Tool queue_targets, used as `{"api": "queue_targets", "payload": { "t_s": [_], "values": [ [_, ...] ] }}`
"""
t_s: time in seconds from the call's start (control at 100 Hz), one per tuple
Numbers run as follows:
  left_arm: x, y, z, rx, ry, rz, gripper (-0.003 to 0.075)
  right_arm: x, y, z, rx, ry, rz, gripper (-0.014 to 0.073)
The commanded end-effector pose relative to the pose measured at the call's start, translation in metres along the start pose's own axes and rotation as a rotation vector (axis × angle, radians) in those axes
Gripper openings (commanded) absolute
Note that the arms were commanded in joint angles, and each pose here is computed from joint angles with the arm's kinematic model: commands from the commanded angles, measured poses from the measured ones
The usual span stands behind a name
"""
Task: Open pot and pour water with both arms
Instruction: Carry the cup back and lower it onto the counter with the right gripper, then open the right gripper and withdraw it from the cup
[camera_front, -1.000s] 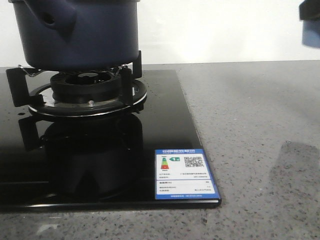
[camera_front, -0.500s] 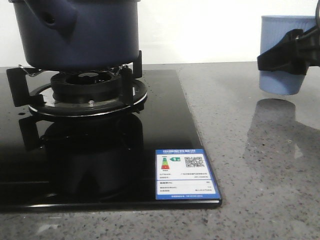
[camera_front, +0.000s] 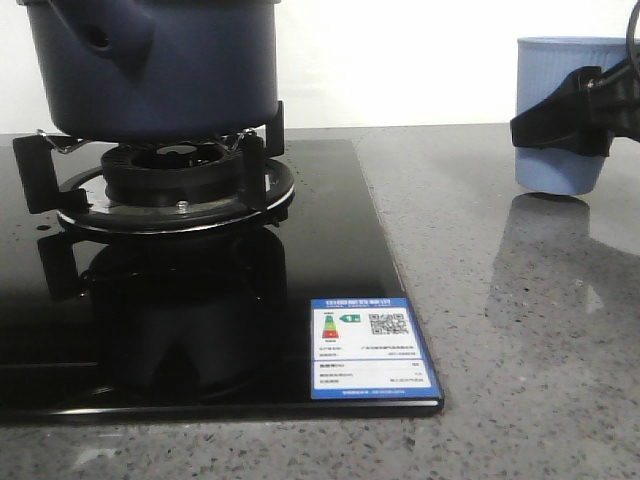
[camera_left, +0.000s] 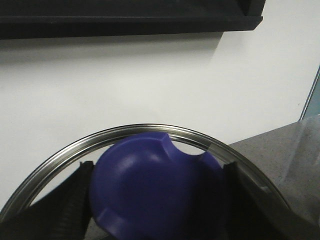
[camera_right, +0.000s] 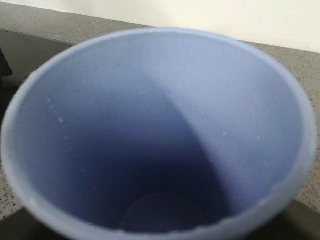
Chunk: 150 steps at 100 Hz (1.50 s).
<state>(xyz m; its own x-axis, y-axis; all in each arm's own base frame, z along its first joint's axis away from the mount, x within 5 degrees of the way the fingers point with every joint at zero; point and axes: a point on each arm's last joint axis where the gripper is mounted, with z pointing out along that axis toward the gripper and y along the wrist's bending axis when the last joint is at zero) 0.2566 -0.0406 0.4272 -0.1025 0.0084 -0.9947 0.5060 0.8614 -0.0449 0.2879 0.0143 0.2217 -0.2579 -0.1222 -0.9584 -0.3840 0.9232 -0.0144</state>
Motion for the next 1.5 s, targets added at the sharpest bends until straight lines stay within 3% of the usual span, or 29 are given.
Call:
{"api": "queue_targets", "payload": {
  "t_s": [0.0,0.13,0.26,0.33,0.83,1.0,1.13,1.26,1.49],
  "values": [
    [-0.022,-0.006,-0.012,-0.005,-0.099,-0.026,0.0360,-0.019,-0.001,-0.004,-0.003,-0.103,-0.010,0.0392],
    [-0.022,-0.006,-0.012,-0.005,-0.099,-0.026,0.0360,-0.019,-0.001,-0.004,-0.002,-0.102,-0.008,0.0420],
    [-0.022,-0.006,-0.012,-0.005,-0.099,-0.026,0.0360,-0.019,-0.001,-0.004,-0.002,-0.102,-0.008,0.0598],
    [-0.022,-0.006,-0.012,-0.005,-0.099,-0.026,0.0360,-0.019,-0.001,-0.003,-0.002,-0.099,0.000,0.0652],
    [-0.022,-0.006,-0.012,-0.005,-0.099,-0.026,0.0360,-0.025,0.012,-0.040,0.034,-0.011,-0.013,0.0652],
    [-0.022,-0.008,-0.012,0.019,-0.092,-0.025,0.0360,-0.015,0.018,-0.069,0.137,0.034,0.002,0.0652],
    [-0.021,-0.013,-0.010,0.059,-0.085,-0.028,0.0360,-0.018,0.028,-0.101,0.207,-0.020,-0.020,0.0652],
    [-0.019,-0.022,-0.005,0.101,-0.078,-0.029,0.0360,-0.028,0.031,-0.130,0.300,-0.102,0.084,0.0652],
    [-0.004,-0.037,0.020,0.189,-0.005,-0.025,0.0360,-0.043,0.041,-0.164,0.364,-0.235,0.046,0.0652]
  ]
}}
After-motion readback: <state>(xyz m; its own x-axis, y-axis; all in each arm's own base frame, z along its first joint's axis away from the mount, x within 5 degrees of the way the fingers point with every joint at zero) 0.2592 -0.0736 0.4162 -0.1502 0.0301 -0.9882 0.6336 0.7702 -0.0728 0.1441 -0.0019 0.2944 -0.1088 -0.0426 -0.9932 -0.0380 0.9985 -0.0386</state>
